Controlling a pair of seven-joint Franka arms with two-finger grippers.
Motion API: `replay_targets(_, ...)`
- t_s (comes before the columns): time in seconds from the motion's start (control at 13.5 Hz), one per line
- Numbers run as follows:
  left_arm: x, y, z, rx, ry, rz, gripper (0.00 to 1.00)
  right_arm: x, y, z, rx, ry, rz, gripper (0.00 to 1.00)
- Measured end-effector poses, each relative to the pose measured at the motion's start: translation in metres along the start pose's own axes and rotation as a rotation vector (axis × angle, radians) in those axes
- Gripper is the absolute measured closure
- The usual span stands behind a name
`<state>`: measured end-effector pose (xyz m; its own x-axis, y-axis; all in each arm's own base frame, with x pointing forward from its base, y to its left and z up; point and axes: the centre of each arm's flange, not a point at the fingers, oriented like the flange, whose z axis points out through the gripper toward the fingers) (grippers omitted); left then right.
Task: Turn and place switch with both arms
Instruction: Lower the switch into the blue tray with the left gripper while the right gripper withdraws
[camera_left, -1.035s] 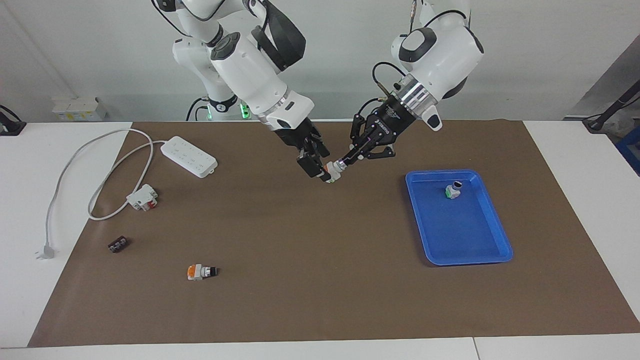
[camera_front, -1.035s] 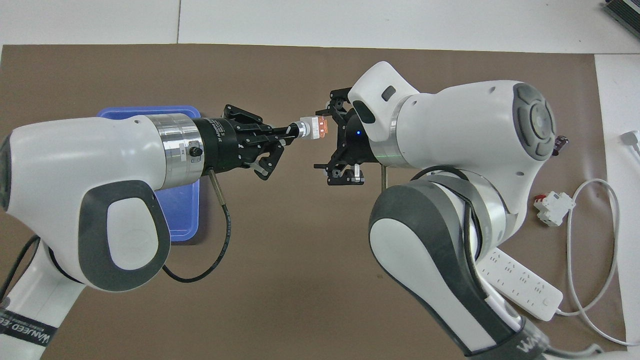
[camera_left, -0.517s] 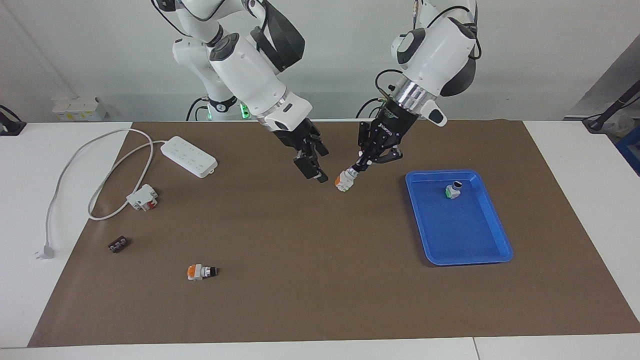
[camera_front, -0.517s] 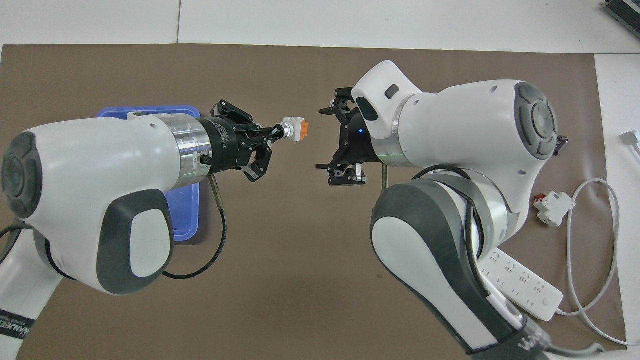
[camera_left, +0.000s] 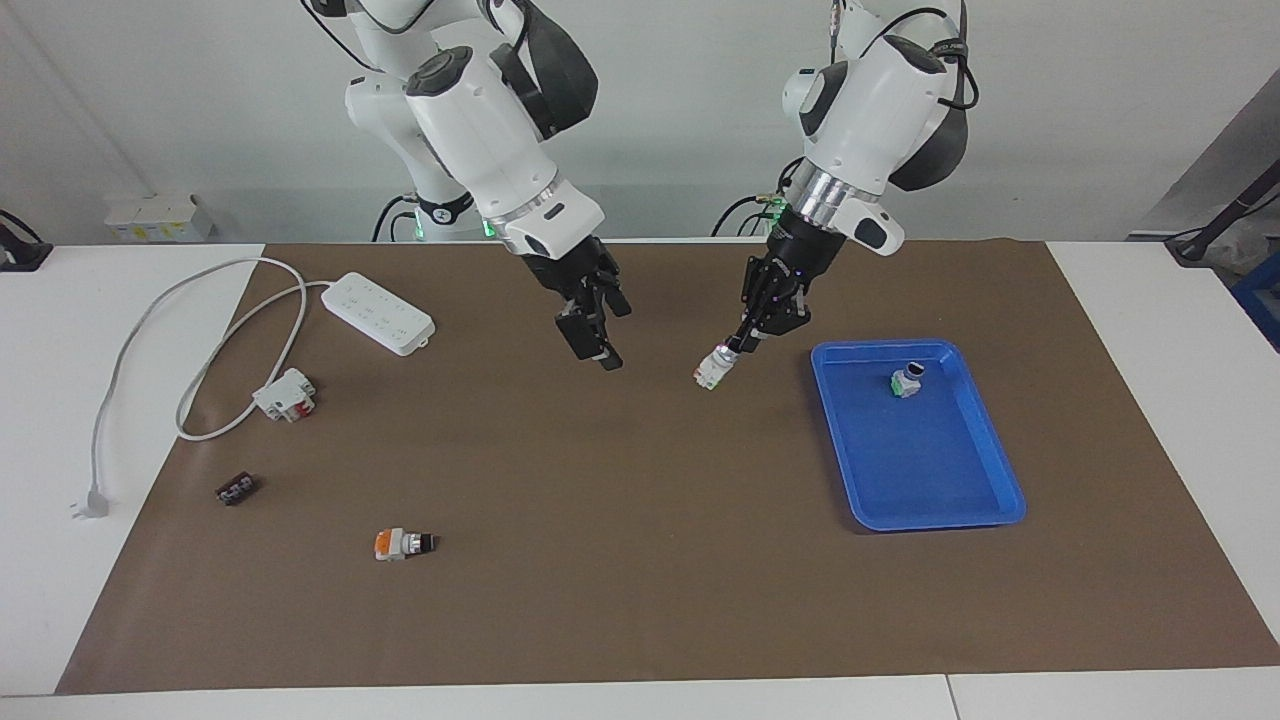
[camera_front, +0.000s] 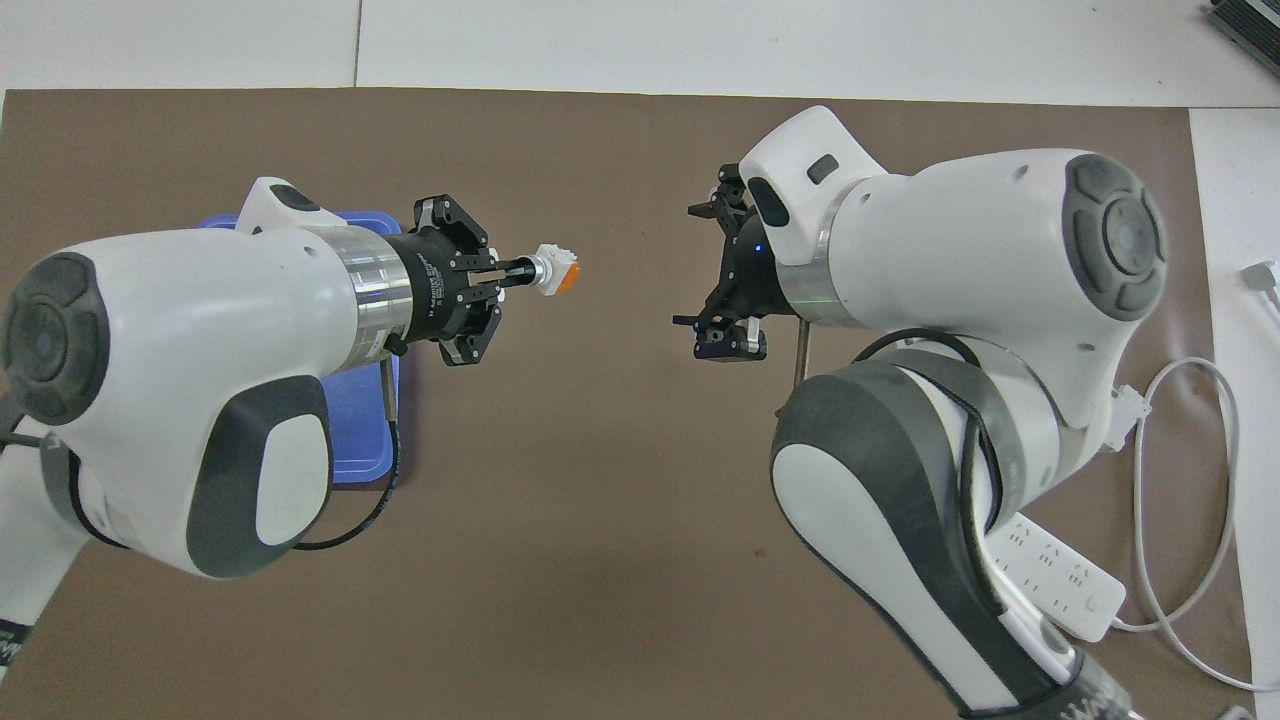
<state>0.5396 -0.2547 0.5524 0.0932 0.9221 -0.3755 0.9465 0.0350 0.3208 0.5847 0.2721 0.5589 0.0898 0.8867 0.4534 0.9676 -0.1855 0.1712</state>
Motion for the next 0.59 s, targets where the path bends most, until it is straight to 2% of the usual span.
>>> replay_targets(0.15, 0.031, 0.01, -0.004, 0.015, 0.032, 0.132, 0.9, -0.012, 0.006, -0.013, -0.008, -0.016, 0.04, 0.0)
replay_targets(0.37, 0.085, 0.019, -0.009, 0.045, 0.067, 0.326, 0.9, -0.039, 0.019, -0.032, -0.029, -0.074, 0.103, 0.0)
replay_targets(0.59, 0.139, 0.009, -0.01, 0.113, 0.084, 0.575, 0.9, -0.073, 0.04, -0.054, -0.076, -0.086, 0.237, 0.0)
